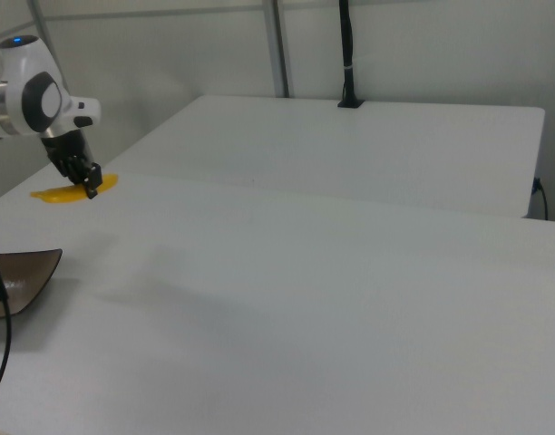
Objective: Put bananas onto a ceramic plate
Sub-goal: 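Lift the held banana and carry it over the brown square plate, then lower the banana onto the plate and open the gripper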
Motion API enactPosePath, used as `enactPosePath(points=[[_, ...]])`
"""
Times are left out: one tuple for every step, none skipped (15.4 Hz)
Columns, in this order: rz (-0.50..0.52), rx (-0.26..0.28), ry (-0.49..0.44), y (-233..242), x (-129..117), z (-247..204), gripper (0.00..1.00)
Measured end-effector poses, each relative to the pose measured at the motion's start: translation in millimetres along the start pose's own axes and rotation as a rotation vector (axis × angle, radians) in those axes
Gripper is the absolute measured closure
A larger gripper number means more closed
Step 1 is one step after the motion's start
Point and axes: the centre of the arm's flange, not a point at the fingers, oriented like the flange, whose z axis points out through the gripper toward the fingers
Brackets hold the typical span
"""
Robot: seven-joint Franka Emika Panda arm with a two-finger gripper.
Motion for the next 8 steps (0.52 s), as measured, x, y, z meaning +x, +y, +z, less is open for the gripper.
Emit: enactPosePath(points=[[-0.014, 0.007, -0.016, -1.5, -9.7, -8.7, 0.69], [-0.029, 0.012, -0.026, -4.3, -20.3, -14.7, 0.69], [-0.045, 0.017, -0.038, -10.0, -33.6, -18.2, 0.69], [-0.064, 0.020, -0.053, -17.7, -49.3, -19.7, 0.69], [-0.084, 0.023, -0.073, -26.3, -67.0, -19.6, 0.69], [-0.104, 0.026, -0.093, -34.9, -84.4, -18.6, 0.69], [-0.126, 0.026, -0.110, -43.8, -101.3, -16.7, 0.69], [-0.153, 0.020, -0.131, -53.8, -120.5, -11.2, 0.69]])
